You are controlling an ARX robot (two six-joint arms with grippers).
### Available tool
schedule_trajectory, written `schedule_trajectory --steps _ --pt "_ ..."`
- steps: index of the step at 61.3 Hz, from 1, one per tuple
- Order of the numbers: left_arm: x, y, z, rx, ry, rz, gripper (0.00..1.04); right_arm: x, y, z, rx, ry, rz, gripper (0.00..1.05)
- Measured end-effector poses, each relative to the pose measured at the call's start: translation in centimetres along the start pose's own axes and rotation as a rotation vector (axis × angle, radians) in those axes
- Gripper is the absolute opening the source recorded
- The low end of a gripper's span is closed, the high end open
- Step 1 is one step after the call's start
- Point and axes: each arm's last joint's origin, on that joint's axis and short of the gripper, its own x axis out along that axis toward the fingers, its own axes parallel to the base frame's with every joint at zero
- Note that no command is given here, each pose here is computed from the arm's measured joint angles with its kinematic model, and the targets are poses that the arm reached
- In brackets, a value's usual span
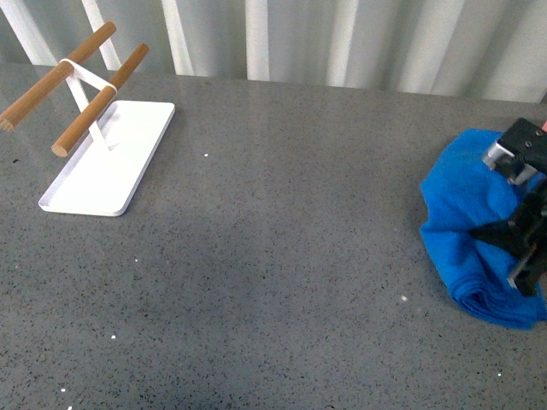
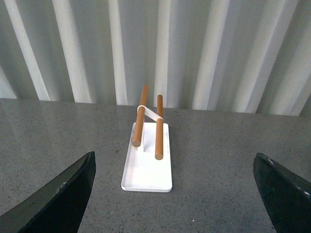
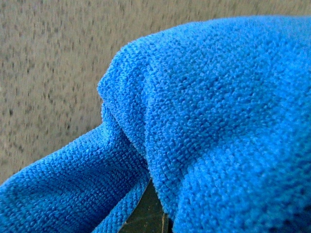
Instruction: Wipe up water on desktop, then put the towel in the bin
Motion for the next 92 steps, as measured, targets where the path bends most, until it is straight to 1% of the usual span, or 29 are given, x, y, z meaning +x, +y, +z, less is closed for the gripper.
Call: schedule_trajectory --steps 5,17,24,31,35,40,46,52,60,67,78,83,92 --pt "0.0 0.0 0.0 0.0 0.0 0.0 0.98 0.2 -0.6 2.2 -0.031 -0.033 -0.034 0.05" --pt "0.0 0.0 0.0 0.0 0.0 0.0 0.98 -1.6 -2.2 5.9 -0.057 -0.106 -0.128 0.05" --pt "0.0 0.0 0.0 0.0 0.0 0.0 0.98 -4.2 -3.7 8.3 -0.068 -0.167 -0.206 0.05" --pt "0.0 0.0 0.0 0.0 0.0 0.0 0.98 -7.9 -5.4 10.3 -0.068 -0.237 -0.301 0.05" --pt "0.0 0.0 0.0 0.0 0.0 0.0 0.98 -10.1 -6.1 11.0 -0.067 -0.266 -0.352 0.05" --pt "0.0 0.0 0.0 0.0 0.0 0.0 0.98 -12.6 -6.8 11.2 -0.06 -0.291 -0.411 0.05" --pt "0.0 0.0 0.0 0.0 0.0 0.0 0.98 -15.5 -7.8 10.7 -0.037 -0.306 -0.491 0.05" --pt "0.0 0.0 0.0 0.0 0.0 0.0 0.98 -17.8 -8.8 9.6 -0.006 -0.298 -0.56 0.05" --pt "0.0 0.0 0.0 0.0 0.0 0.0 0.98 -19.7 -10.2 7.2 0.058 -0.252 -0.634 0.05" --pt "0.0 0.0 0.0 0.0 0.0 0.0 0.98 -21.4 -11.8 3.9 0.141 -0.194 -0.702 0.05" --pt "0.0 0.0 0.0 0.0 0.0 0.0 0.98 -21.3 -13.0 0.5 0.232 -0.128 -0.71 0.05" --pt "0.0 0.0 0.0 0.0 0.0 0.0 0.98 -20.3 -13.3 -0.8 0.268 -0.1 -0.684 0.05" --pt "0.0 0.0 0.0 0.0 0.0 0.0 0.98 -18.2 -13.7 -2.3 0.31 -0.054 -0.634 0.05"
